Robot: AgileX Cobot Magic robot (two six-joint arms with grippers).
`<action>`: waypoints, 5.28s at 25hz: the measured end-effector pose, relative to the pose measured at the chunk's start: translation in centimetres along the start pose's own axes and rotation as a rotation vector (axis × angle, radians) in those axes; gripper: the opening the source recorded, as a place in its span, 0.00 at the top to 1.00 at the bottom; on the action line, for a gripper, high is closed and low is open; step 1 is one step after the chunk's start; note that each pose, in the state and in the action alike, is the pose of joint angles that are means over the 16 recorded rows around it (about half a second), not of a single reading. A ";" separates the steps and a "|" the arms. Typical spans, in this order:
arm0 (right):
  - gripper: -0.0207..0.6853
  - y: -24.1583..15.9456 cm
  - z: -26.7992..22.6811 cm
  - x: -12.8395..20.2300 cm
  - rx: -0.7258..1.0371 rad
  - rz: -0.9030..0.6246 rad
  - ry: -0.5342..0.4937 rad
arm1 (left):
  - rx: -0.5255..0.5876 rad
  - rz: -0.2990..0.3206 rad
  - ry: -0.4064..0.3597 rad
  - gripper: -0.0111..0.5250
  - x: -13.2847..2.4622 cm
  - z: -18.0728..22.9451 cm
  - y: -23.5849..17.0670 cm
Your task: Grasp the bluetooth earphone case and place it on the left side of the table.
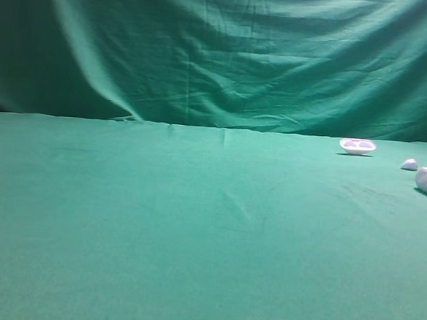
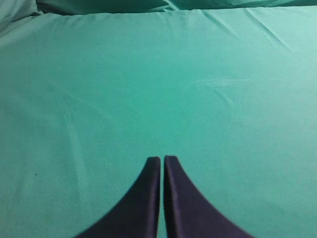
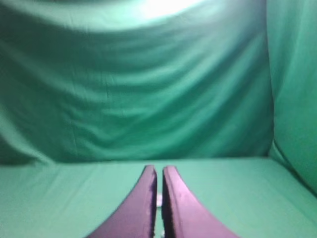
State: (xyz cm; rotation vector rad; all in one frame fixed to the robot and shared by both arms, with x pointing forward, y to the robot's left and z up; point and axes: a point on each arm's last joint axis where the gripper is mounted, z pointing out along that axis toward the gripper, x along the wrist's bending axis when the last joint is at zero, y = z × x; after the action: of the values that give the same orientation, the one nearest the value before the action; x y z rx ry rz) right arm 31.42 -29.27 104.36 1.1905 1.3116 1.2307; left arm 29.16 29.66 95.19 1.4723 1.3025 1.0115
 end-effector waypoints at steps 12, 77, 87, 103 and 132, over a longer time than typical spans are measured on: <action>0.97 1.2 7.5 0.5 0.721 -0.079 0.051 | 0.000 0.000 0.000 0.98 0.0 0.0 0.0; 0.50 2.9 30.3 25.3 0.985 -0.340 0.463 | 0.000 0.000 0.000 0.98 0.0 0.0 0.0; 0.50 -3.2 29.5 37.4 0.942 -0.413 0.654 | 0.000 0.000 0.000 0.98 0.0 0.0 0.0; 0.27 -7.3 29.5 40.8 0.929 -0.378 0.713 | 0.000 0.000 0.000 0.98 0.0 0.0 0.0; 0.97 21.7 20.9 24.3 0.632 -0.253 0.526 | 0.000 0.000 0.000 0.98 0.0 0.0 0.0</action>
State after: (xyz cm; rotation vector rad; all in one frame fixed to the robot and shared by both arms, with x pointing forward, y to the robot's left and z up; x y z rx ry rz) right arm 51.32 -2.93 124.65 1.0946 2.2893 1.0000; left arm 29.16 29.66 95.19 1.4723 1.3025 1.0115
